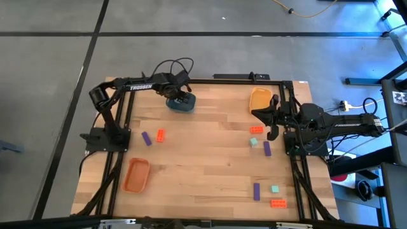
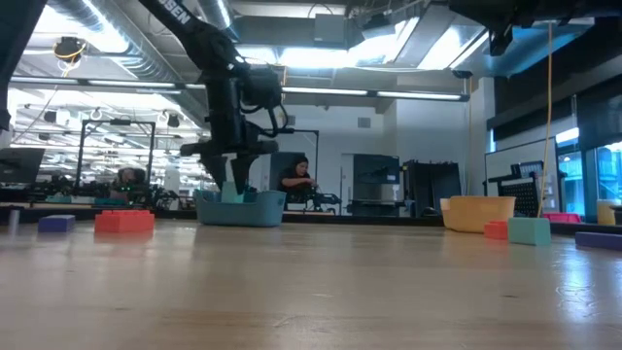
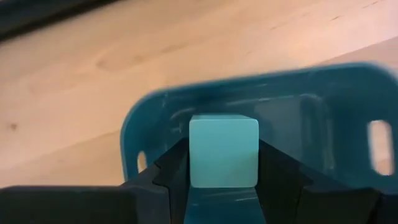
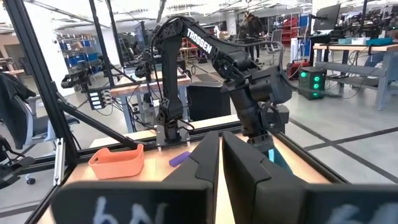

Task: Sort & place blocks by color
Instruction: Put the left sky blue block into the blue bin

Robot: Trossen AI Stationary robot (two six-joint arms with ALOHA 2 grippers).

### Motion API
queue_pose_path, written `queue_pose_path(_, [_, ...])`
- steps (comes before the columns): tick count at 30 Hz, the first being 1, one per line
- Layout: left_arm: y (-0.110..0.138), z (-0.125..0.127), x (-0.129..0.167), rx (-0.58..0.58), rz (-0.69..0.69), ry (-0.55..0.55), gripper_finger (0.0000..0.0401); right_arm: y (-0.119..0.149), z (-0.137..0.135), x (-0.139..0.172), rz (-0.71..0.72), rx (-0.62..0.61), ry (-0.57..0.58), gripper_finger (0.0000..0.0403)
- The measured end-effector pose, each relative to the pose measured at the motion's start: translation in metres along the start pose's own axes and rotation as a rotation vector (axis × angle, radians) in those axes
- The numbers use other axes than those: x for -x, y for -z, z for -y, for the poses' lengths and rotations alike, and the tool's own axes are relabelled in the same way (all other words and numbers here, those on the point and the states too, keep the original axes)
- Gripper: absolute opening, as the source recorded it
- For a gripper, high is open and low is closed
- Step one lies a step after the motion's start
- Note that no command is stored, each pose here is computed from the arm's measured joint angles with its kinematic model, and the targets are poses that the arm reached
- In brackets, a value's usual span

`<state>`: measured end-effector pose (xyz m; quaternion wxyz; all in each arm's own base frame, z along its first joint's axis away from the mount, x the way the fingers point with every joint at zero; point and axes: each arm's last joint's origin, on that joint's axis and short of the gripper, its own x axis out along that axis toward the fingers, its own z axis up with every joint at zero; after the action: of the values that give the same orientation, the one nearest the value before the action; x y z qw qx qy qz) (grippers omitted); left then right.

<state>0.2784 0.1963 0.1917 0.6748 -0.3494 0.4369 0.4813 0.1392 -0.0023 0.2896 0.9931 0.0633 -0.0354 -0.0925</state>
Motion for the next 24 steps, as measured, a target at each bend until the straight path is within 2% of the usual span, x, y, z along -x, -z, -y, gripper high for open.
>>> queue_pose_path(15, [0.0019, -0.0006, -0.0021, -0.002, 0.012, -0.016, 0.0143, 0.0, 0.0, 0.0, 0.0, -0.002, 0.0, 0.0025])
queue_pose_path(24, [0.0017, -0.0011, -0.0022, -0.001, 0.021, -0.029, 0.0159, 0.0001, 0.0, 0.0, 0.0, -0.002, 0.0, 0.0025])
